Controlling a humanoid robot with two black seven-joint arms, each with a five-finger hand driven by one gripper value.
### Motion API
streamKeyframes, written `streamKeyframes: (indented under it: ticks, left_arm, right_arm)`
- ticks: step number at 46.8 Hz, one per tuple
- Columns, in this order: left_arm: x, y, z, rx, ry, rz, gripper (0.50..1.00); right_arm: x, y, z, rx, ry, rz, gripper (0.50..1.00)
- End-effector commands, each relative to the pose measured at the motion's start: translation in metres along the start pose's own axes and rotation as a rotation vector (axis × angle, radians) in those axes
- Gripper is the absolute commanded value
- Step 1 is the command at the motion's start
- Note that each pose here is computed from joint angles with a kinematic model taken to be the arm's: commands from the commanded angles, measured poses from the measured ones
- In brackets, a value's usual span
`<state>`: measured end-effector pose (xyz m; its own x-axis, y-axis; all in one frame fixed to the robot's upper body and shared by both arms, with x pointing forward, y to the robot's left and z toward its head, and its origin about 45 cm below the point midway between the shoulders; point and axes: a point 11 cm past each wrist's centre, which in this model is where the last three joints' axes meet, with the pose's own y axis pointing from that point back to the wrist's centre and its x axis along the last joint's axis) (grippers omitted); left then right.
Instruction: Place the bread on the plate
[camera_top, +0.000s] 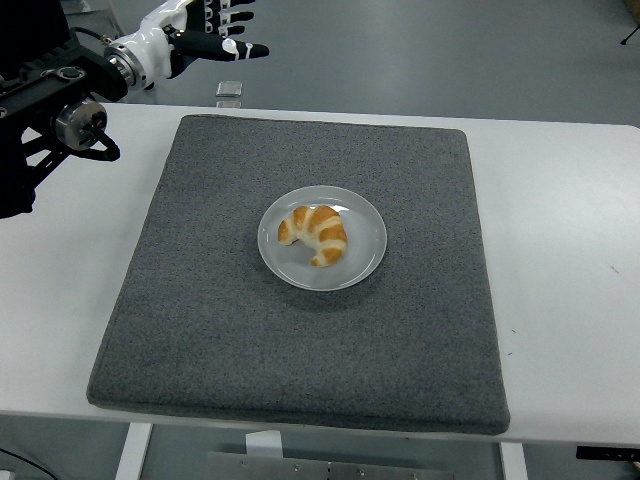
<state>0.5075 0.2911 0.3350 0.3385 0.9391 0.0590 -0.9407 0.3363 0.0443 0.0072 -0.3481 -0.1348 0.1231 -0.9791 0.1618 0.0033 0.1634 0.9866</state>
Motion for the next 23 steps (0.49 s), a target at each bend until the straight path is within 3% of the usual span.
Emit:
streamKeyframes:
  ticks: [1,23]
  left_arm:
    - [0.01,0.005,-0.011,0.013,0.073,0.036,0.996]
    - [0.035,0.031,-0.05,-0.042,0.451,0.124,1.0]
  right_arm:
    - [0.0,0.0,-0.001,0.001,0.0,0.0,0.932]
    - [0.0,0.0,-0.001,0.001,0.0,0.0,0.93]
